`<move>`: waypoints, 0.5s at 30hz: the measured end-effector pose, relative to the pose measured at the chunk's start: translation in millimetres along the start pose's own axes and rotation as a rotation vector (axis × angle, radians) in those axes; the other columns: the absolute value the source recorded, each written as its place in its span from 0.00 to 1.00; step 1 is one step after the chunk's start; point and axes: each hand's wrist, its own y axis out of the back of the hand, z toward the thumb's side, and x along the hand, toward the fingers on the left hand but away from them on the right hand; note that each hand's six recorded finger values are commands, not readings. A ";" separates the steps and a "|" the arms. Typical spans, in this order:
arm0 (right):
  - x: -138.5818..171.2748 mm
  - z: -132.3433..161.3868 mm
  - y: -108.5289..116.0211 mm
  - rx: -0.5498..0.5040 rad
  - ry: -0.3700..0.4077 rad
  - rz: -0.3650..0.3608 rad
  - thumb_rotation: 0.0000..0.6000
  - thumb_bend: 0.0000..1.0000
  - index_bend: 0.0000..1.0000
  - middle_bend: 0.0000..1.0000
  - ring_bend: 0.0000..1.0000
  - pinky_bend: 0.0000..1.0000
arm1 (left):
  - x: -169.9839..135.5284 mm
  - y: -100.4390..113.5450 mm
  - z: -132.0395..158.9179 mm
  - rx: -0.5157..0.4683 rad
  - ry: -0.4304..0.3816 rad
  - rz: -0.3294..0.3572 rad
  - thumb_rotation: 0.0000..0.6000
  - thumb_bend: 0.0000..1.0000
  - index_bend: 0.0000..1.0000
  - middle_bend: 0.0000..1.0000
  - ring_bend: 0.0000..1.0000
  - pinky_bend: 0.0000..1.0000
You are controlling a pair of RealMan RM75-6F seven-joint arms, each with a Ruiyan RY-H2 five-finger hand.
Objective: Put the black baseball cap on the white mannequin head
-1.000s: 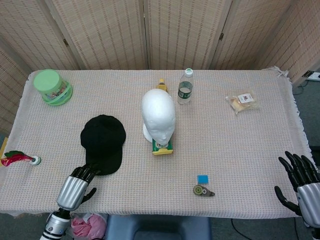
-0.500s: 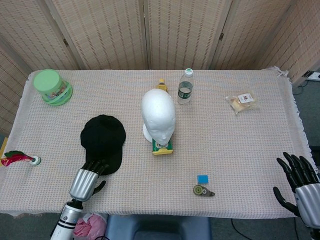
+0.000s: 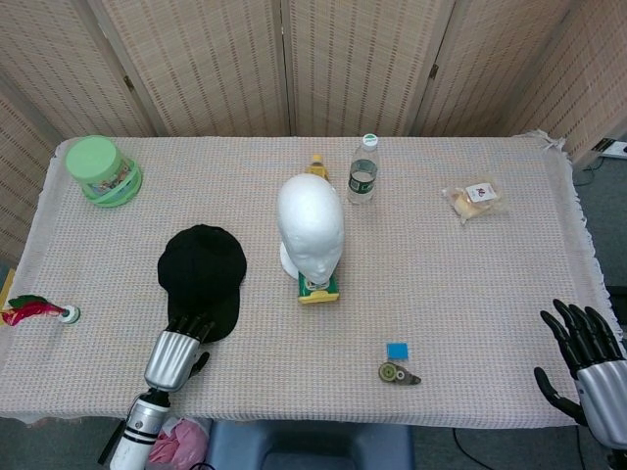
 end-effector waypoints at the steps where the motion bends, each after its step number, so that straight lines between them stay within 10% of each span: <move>1: -0.1 0.0 -0.1 0.000 0.000 0.001 1.00 0.33 0.00 0.00 0.00 0.00 | 0.2 0.1 -0.4 -0.001 0.004 0.003 1.00 0.27 0.35 0.29 0.28 0.40; 15: 2.4 0.9 2.7 -0.004 0.002 -0.011 1.00 0.33 0.00 0.00 0.00 0.00 | 1.3 -9.0 -2.9 -0.015 0.029 -0.007 1.00 0.27 0.35 0.29 0.28 0.40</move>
